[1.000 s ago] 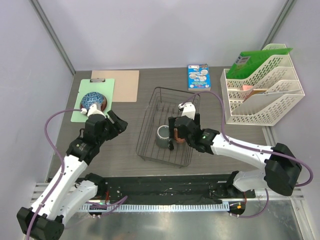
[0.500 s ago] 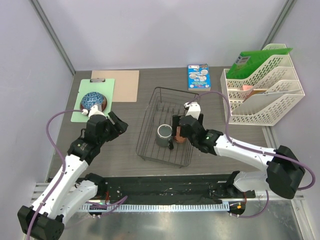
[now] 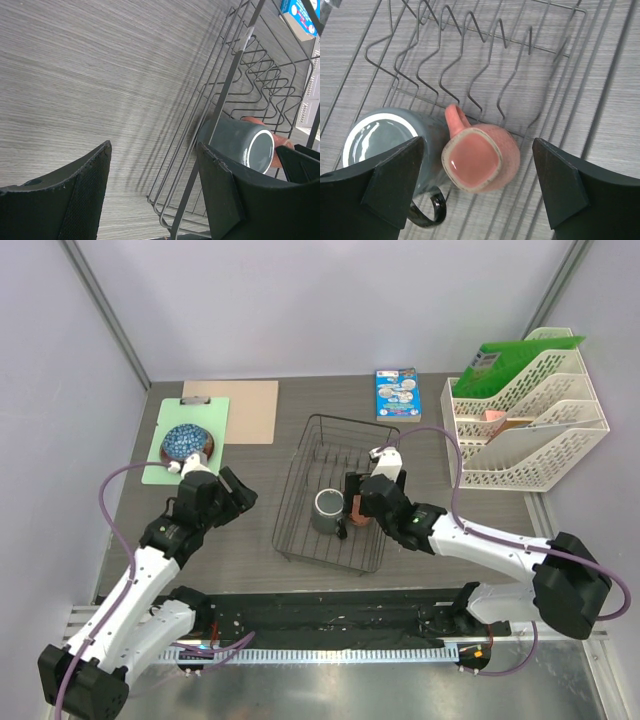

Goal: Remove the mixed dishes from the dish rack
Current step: Pick up the cup from the dish rack.

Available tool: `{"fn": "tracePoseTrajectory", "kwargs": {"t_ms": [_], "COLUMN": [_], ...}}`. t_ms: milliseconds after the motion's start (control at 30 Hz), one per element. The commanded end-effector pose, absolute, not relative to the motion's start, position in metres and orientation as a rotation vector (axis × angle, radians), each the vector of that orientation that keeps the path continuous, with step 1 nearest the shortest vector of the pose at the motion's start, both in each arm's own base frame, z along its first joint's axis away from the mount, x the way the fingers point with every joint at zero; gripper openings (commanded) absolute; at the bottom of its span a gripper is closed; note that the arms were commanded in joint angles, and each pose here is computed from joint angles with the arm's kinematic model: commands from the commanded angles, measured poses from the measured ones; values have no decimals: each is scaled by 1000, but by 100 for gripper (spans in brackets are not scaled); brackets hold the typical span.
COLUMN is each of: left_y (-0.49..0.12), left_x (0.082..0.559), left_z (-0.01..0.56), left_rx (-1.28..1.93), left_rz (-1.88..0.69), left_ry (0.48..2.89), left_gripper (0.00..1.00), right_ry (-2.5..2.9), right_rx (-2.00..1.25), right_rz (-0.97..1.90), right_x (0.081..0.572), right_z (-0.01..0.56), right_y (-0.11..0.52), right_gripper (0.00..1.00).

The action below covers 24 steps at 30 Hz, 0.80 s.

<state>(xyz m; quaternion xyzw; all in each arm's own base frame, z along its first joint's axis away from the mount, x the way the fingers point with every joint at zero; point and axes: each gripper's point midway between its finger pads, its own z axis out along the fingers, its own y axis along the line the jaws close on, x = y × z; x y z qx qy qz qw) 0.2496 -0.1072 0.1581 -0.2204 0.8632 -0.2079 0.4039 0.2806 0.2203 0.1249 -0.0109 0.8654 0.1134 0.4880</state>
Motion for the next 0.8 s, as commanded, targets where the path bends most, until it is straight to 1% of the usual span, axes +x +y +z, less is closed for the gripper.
{"fn": "tracePoseTrajectory", "kwargs": {"t_ms": [0, 233, 400, 567, 767], "left_y": [-112, -112, -113, -115, -115], "left_x": [253, 252, 253, 252, 250], "left_z": [159, 154, 149, 147, 144], "left_rx": [-545, -550, -551, -551, -553], "left_rz": [-551, -545, -548, -562, -563], "left_ry": [2170, 2183, 2196, 2201, 2205], "left_gripper": [69, 69, 69, 69, 69], "right_ry": [2130, 2152, 2148, 2197, 2240], "right_rx": [-12, 13, 32, 28, 8], "right_rz": [245, 191, 195, 181, 160], "right_x": [285, 284, 281, 274, 269], "right_z": [112, 104, 102, 88, 72], "right_y": [221, 212, 207, 204, 204], "right_gripper": [95, 88, 79, 78, 80]}}
